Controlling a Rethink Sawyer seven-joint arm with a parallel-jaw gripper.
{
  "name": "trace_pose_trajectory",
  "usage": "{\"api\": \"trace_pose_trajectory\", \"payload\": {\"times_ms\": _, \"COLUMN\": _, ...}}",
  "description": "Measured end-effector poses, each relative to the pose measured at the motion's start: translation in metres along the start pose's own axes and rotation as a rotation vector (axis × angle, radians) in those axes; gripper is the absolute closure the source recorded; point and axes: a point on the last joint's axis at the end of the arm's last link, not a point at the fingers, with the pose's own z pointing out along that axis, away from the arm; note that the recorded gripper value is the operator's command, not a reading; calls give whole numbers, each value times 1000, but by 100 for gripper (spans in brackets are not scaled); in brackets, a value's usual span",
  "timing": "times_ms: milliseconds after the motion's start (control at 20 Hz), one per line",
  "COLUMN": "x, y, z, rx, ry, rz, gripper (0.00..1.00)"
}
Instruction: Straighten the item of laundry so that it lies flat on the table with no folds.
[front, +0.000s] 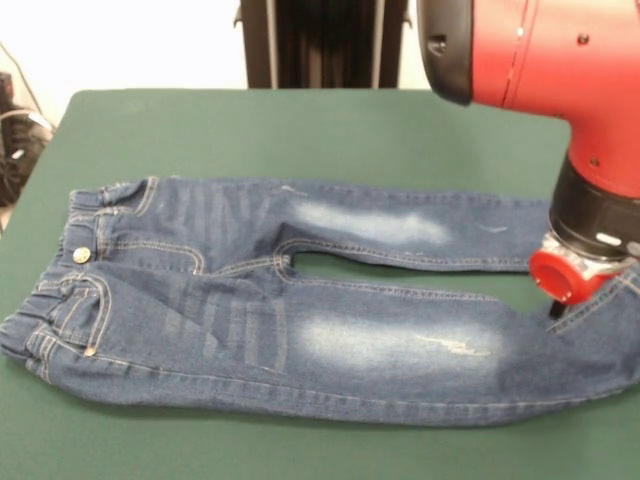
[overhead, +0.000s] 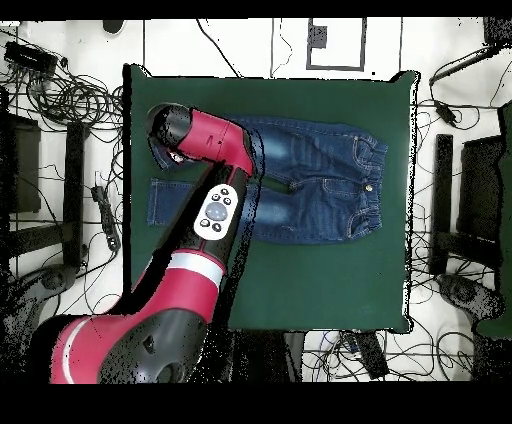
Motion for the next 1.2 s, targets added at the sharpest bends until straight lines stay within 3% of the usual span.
{"api": "trace_pose_trajectory", "payload": {"times_ms": 800, "x": 4, "y": -17, "z": 28, "rx": 29, "ry": -14, "rz": -45, "gripper": 100}}
{"api": "trace_pose_trajectory", "payload": {"times_ms": 1200, "x": 6, "y": -15, "z": 24, "rx": 32, "ry": -4, "rz": -44, "gripper": 100}}
